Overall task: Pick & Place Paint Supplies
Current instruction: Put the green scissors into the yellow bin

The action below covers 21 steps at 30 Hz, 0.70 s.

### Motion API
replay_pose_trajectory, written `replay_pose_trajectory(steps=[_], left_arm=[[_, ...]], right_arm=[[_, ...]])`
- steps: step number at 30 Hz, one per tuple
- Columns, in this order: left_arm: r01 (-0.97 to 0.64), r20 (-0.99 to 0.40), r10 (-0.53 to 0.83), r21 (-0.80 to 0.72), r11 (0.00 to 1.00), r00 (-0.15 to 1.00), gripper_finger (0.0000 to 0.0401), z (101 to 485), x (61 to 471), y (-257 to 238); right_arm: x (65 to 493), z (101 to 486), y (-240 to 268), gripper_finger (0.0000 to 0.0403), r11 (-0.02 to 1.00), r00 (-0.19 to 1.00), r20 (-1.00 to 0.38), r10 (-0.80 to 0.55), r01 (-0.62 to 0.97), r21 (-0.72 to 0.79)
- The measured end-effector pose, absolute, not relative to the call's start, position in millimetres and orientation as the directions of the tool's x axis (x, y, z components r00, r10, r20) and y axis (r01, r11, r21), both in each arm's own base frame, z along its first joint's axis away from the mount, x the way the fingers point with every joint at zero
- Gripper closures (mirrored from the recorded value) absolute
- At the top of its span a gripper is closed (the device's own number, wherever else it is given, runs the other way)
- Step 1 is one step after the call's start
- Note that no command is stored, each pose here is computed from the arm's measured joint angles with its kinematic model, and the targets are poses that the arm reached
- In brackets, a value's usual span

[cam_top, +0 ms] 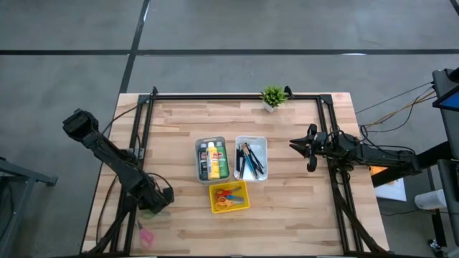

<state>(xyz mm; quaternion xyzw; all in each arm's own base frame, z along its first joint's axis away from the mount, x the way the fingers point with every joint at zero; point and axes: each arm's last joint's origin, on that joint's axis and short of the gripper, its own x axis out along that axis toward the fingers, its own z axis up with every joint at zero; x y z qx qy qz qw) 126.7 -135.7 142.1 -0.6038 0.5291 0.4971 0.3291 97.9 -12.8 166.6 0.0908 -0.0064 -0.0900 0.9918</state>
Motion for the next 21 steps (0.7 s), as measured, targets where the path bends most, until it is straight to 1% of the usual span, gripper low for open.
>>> replay_pose_trajectory(steps=[9, 12, 17, 21], left_arm=[[-0.964, -0.939, -0.332, 0.163, -0.208, -0.087, 0.0302, 143.3, 124.1, -136.2], [-0.959, -0.941, -0.323, 0.176, -0.222, -0.097, 0.0302, 138.4, 120.5, -134.4], [-0.962, -0.931, -0.353, 0.174, -0.212, -0.091, 0.0302, 128.1, 116.9, -131.5], [-0.962, -0.930, -0.358, 0.171, -0.214, -0.086, 0.0302, 127.2, 117.8, -130.3]], right_arm=[[97.9, 166.6, -12.8, 0.0325, 0.967, 0.984, -0.004, -0.180, 0.177, 0.181], [97.9, 166.6, -12.8, 0.0325, 0.967, 0.984, -0.004, -0.180, 0.177, 0.181], [97.9, 166.6, -12.8, 0.0325, 0.967, 0.984, -0.004, -0.179, 0.177, 0.181], [97.9, 166.6, -12.8, 0.0325, 0.967, 0.984, -0.004, -0.180, 0.177, 0.181]])
